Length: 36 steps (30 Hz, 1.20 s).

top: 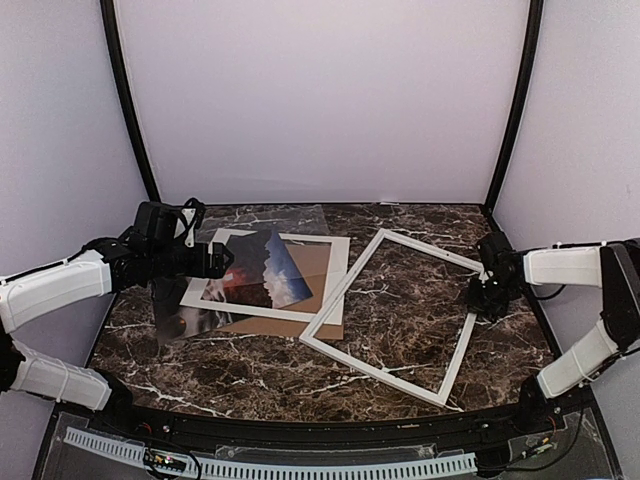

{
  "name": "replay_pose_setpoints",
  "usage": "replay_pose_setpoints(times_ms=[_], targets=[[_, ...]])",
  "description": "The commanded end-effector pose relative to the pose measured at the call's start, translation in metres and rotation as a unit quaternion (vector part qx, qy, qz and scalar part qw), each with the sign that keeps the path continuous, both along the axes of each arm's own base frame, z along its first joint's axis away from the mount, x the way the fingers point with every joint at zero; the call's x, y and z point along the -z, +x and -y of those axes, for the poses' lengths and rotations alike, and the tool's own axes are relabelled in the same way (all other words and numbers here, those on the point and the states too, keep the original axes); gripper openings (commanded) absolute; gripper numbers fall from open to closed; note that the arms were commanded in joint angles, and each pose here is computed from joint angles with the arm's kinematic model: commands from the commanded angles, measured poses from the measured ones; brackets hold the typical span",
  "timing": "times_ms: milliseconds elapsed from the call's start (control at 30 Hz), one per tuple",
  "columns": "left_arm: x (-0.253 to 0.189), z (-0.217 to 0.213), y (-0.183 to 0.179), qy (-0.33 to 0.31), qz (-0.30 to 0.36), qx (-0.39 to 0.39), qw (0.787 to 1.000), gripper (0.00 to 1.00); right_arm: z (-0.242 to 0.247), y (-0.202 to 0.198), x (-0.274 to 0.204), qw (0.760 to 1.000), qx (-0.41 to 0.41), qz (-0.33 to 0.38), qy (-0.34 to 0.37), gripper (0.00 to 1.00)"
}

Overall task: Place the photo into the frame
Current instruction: Adjust the frame body at the center of the board.

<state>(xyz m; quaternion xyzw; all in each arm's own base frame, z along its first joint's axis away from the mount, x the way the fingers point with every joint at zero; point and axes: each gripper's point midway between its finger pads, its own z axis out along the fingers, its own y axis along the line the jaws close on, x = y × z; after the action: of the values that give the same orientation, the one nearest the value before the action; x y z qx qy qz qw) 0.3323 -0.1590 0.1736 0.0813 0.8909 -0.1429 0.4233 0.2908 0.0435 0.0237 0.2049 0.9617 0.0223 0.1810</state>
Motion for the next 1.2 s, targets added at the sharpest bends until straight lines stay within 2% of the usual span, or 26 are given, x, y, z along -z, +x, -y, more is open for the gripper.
replay_pose_setpoints(times_ms=[0, 167, 300, 500, 633, 833, 967, 1100, 1167], targets=[[-0.013, 0.003, -0.001, -0.008, 0.017, 0.006, 1.0, 0.99, 0.037, 0.011, -0.012, 0.998, -0.015, -0.008, -0.062, 0.14], [-0.011, 0.004, 0.0, -0.005, 0.014, 0.01, 1.0, 0.99, 0.059, 0.031, -0.012, 0.993, -0.045, -0.025, -0.104, 0.11], [-0.007, 0.003, 0.001, 0.006, 0.008, 0.01, 1.0, 0.99, 0.062, 0.045, -0.002, 0.985, -0.101, -0.048, -0.13, 0.09], [-0.004, 0.004, 0.004, 0.011, 0.005, 0.013, 1.0, 0.99, 0.054, 0.068, 0.002, 0.981, -0.147, -0.05, -0.116, 0.07], [0.001, 0.006, 0.008, 0.02, -0.005, 0.012, 1.0, 0.99, 0.056, 0.075, 0.003, 0.971, -0.186, -0.07, -0.132, 0.06], [0.015, 0.003, 0.017, 0.039, -0.042, -0.008, 0.998, 0.99, 0.06, 0.078, 0.008, 0.968, -0.194, -0.087, -0.135, 0.09], [0.03, -0.006, 0.023, 0.058, -0.086, -0.034, 0.994, 0.99, 0.065, 0.081, 0.009, 0.971, -0.165, -0.103, -0.139, 0.21], [0.037, -0.016, 0.027, 0.039, -0.112, -0.053, 0.992, 0.99, 0.058, 0.092, -0.014, 0.979, -0.149, -0.057, -0.125, 0.47], [0.039, -0.025, 0.03, 0.024, -0.118, -0.067, 0.99, 0.99, 0.051, 0.1, -0.034, 0.983, -0.146, -0.021, -0.114, 0.64]])
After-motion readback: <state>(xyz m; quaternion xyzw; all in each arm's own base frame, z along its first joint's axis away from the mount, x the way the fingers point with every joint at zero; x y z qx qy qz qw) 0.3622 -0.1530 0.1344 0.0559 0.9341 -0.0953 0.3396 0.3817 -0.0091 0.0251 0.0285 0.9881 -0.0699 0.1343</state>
